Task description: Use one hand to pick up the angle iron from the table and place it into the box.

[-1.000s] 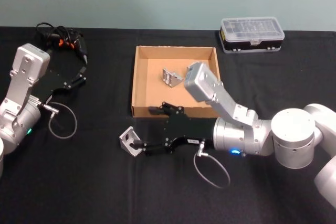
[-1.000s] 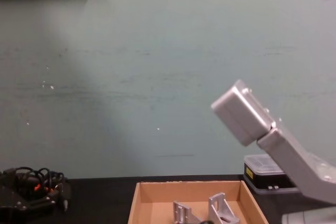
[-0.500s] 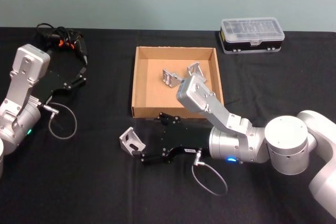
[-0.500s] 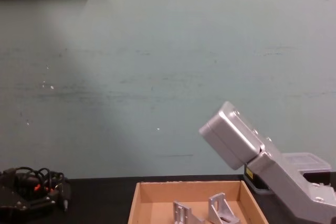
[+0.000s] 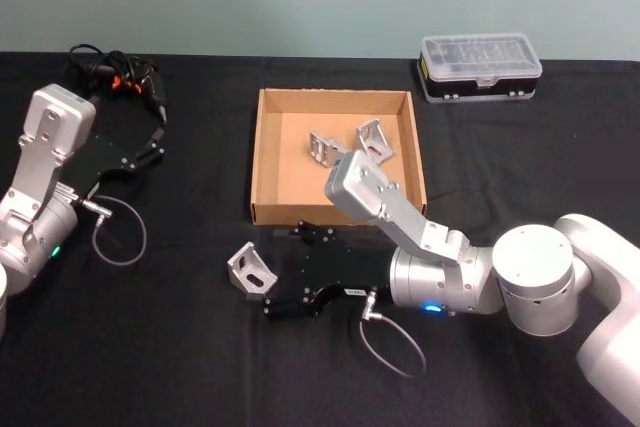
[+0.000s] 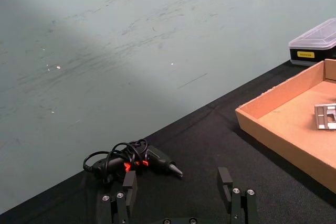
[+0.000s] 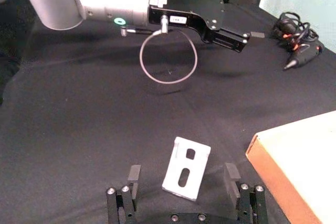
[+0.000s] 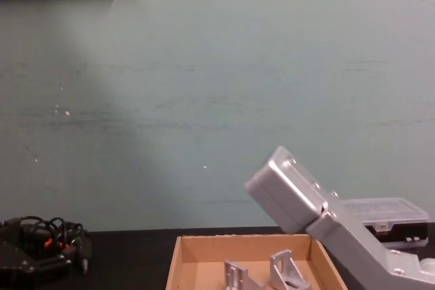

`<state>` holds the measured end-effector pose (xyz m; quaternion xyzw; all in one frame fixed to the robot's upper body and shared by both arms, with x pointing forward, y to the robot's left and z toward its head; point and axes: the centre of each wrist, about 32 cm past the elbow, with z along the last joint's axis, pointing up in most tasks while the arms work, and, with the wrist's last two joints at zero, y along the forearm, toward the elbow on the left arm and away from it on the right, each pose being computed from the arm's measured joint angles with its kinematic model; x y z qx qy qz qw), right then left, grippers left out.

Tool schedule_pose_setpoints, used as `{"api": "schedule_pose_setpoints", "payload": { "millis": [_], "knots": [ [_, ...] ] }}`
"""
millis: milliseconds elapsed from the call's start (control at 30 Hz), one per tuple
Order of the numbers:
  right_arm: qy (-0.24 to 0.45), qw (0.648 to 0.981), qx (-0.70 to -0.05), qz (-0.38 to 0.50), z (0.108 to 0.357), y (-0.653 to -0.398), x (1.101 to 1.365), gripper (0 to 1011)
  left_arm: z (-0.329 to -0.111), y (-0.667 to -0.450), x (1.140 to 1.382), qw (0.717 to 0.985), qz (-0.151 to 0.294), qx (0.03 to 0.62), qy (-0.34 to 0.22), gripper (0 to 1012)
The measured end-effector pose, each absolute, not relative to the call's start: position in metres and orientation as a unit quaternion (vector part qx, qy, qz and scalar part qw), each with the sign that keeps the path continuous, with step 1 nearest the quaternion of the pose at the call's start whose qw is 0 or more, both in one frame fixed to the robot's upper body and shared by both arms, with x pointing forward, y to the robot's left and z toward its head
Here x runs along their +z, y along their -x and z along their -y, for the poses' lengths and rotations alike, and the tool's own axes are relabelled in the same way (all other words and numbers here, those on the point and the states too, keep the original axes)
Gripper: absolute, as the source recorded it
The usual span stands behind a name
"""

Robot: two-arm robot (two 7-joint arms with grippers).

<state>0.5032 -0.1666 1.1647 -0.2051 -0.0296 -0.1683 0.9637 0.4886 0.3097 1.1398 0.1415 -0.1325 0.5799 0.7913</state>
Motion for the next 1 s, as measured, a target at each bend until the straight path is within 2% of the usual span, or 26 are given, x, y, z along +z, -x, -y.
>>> {"api": "schedule_pose_setpoints", "payload": {
  "millis": [1000],
  "knots": [
    [0.205, 0.963, -0.172, 0.024, 0.150, -0.510, 1.155, 1002, -0.310, -0.489, 1.140, 0.791, 0.132, 0.580, -0.141, 1000]
  ]
}}
